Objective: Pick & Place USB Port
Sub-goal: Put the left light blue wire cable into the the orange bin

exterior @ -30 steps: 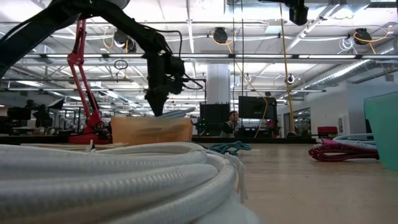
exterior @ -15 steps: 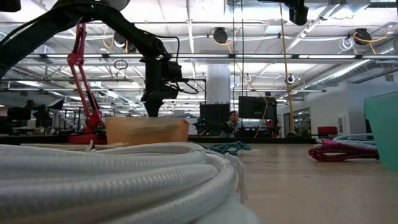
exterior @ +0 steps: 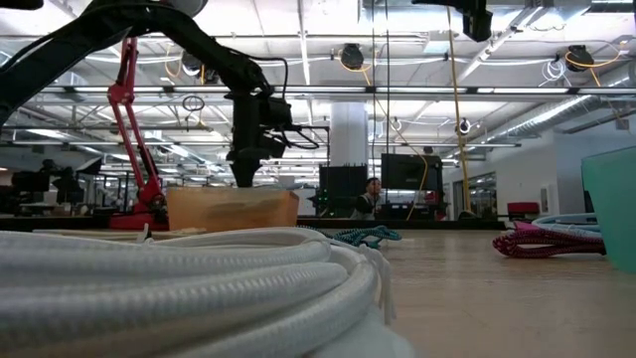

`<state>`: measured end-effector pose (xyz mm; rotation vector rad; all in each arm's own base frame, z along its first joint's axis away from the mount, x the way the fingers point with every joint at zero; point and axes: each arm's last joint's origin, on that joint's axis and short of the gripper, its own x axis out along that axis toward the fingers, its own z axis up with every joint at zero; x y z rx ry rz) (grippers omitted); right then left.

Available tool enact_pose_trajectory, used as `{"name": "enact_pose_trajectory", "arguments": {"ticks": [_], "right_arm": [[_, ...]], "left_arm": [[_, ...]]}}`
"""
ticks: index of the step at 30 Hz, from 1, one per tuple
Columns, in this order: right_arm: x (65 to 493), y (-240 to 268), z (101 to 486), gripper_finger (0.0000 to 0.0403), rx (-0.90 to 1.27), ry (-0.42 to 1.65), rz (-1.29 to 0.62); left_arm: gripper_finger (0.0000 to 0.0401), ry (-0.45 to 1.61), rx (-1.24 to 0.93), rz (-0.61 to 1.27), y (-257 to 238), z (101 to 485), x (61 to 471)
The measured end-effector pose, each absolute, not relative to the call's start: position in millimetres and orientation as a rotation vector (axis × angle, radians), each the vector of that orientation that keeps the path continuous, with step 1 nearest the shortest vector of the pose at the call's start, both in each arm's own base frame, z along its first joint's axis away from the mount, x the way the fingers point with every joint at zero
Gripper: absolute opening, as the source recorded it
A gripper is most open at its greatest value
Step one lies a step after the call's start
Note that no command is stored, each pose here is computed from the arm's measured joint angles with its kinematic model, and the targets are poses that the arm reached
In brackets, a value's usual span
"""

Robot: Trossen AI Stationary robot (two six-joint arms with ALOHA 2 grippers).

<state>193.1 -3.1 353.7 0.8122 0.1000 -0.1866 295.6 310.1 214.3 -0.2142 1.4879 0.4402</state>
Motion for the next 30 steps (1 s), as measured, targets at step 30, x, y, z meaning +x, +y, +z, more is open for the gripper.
{"name": "enact_pose_trajectory", "arguments": {"ticks": [30], "right_arm": [[193, -1, 354, 0.0171, 0.802, 0.128, -0.129]], "left_arm": [[0.0145, 1.414, -0.121, 0.173, 212, 263, 337]]}}
